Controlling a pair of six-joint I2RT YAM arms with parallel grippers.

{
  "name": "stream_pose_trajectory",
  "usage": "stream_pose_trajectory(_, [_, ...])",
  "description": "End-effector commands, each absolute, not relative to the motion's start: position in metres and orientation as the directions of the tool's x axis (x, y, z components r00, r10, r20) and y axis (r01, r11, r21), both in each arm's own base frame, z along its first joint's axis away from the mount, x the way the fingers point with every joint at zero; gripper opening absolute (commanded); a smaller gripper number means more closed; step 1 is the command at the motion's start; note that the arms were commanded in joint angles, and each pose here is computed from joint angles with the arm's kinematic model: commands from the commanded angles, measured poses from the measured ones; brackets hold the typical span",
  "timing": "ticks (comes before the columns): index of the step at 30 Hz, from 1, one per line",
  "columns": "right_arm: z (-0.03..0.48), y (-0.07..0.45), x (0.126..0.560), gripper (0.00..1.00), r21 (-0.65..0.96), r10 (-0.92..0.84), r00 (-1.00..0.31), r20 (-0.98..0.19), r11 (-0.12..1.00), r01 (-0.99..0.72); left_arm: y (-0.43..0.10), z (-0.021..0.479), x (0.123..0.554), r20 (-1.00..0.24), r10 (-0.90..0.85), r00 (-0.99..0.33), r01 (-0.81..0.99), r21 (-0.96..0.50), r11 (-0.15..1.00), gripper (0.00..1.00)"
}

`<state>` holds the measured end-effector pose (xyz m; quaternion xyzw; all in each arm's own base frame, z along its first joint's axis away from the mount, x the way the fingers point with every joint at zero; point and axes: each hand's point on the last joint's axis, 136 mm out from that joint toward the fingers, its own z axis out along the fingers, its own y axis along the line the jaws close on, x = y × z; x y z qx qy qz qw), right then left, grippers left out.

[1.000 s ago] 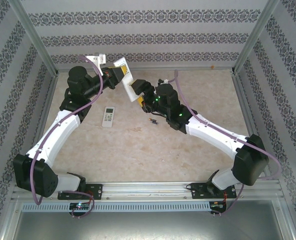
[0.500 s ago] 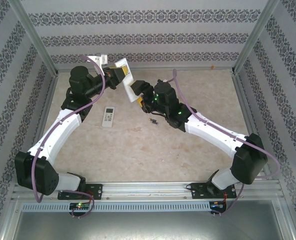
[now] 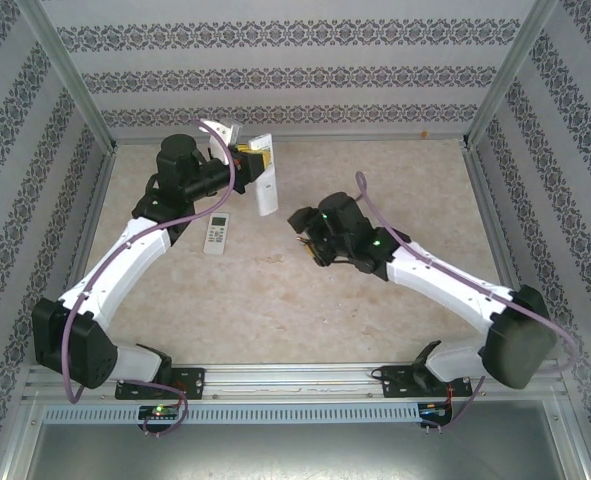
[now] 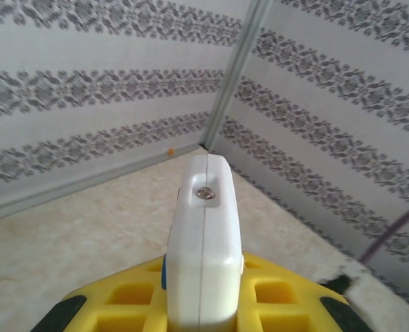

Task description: Load the batteries into the remote control

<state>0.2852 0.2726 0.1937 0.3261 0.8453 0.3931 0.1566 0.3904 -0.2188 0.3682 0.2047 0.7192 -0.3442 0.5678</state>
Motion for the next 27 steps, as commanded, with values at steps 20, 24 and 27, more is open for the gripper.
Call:
stream_pose_trajectory(20, [0.313, 0.321, 0.325, 0.94, 0.966, 0.625, -0.78, -0.002, 0.203, 0.16, -0.232, 0.392, 0.378, -0.946, -0.196, -0.258, 0.723, -0.324, 0.61, 0.0])
stream_pose_trajectory(24, [0.294, 0.324, 0.326, 0.93, 0.95, 0.631, -0.774, 0.062, 0.199, 0.239, -0.237, 0.397, 0.377, -0.948, -0.197, -0.249, 0.731, -0.317, 0.604, 0.0])
stream_pose_trajectory(27, [0.286, 0.325, 0.327, 0.92, 0.94, 0.639, -0.763, 0.094, 0.195, 0.279, -0.24, 0.4, 0.375, -0.948, -0.201, -0.245, 0.735, -0.317, 0.599, 0.0])
